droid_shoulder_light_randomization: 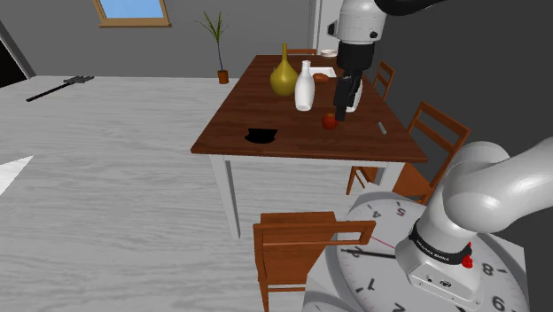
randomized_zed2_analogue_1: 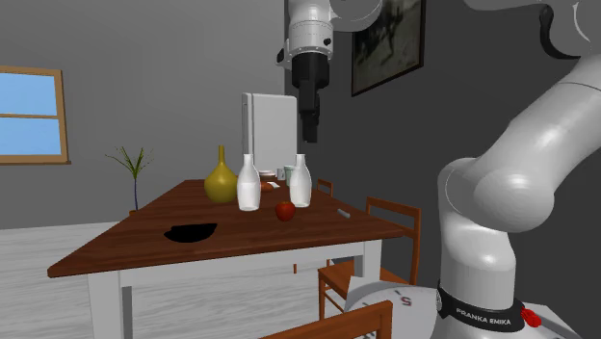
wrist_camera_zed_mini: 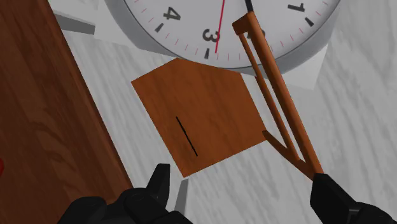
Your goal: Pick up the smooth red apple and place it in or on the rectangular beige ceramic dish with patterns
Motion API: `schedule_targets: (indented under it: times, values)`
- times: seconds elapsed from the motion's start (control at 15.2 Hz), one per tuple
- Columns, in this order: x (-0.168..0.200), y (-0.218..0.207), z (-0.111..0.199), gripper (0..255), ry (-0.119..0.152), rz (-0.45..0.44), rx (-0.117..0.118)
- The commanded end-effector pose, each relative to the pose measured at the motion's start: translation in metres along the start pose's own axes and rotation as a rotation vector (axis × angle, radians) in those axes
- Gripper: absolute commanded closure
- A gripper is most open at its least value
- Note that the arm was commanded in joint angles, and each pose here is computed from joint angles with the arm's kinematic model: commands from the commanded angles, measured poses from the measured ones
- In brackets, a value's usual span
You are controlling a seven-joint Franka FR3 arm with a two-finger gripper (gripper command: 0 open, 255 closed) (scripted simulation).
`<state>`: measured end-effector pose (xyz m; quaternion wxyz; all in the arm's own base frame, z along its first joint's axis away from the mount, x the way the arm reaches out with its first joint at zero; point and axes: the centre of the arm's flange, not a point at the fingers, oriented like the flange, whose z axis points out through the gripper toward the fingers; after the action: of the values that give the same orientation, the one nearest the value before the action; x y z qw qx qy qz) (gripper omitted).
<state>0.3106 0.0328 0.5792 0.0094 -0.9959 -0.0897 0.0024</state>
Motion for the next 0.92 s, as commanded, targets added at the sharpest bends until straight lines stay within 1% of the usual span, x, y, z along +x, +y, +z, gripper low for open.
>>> schedule_targets:
  times: [0.0, 0.86]
  values:
    - [0.000, 0.000, 0.000, 0, 0.000, 0.000, 0.000]
    - [0.048, 0.150, 0.068, 0, 0.034, 0.006, 0.008]
